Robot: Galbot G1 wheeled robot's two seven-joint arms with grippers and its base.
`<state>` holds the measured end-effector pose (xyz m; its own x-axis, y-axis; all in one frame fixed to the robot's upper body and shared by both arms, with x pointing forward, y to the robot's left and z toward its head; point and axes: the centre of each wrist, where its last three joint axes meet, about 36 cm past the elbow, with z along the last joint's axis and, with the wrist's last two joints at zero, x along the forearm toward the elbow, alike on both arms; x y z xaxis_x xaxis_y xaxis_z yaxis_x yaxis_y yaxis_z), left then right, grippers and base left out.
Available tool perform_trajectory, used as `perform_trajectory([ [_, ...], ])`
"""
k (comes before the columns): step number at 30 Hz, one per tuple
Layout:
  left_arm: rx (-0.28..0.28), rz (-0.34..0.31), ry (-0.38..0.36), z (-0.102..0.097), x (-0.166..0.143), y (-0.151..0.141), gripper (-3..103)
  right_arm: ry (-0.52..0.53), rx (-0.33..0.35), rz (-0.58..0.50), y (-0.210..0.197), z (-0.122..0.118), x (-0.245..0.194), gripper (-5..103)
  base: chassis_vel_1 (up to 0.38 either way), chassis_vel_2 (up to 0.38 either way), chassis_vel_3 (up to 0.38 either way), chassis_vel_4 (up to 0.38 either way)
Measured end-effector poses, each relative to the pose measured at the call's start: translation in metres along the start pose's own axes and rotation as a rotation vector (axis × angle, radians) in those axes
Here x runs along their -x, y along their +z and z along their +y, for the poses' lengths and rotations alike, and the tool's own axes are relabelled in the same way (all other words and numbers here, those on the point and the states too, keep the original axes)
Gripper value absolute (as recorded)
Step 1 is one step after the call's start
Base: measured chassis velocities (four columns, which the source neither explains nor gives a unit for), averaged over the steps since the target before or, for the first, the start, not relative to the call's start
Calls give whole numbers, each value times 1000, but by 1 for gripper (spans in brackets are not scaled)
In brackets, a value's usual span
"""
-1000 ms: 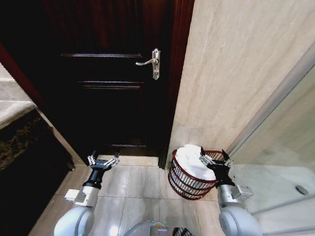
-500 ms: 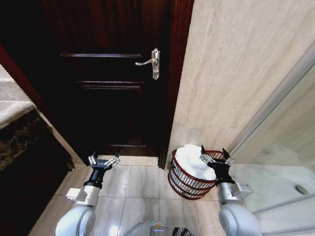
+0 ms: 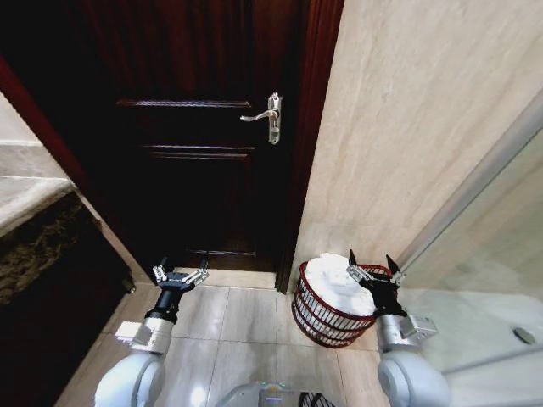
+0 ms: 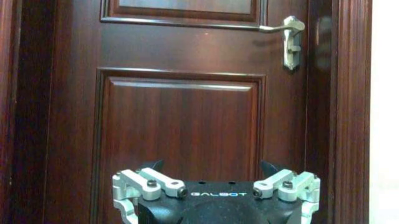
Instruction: Discard the used towel into the hamper.
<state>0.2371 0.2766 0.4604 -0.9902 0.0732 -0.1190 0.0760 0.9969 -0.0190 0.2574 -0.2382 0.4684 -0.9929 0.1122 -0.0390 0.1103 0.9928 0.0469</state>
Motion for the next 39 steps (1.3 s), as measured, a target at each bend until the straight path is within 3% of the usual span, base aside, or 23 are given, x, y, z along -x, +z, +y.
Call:
perform_trajectory([
  [5,25,1,1,0,2,1,100,1,-2,-6,-2,-1,0,100,0,0,0,0],
  [39,36,-4,4,-5,6,-16,100,13,-15,0,-5,-5,-4,100,0,0,0,0],
])
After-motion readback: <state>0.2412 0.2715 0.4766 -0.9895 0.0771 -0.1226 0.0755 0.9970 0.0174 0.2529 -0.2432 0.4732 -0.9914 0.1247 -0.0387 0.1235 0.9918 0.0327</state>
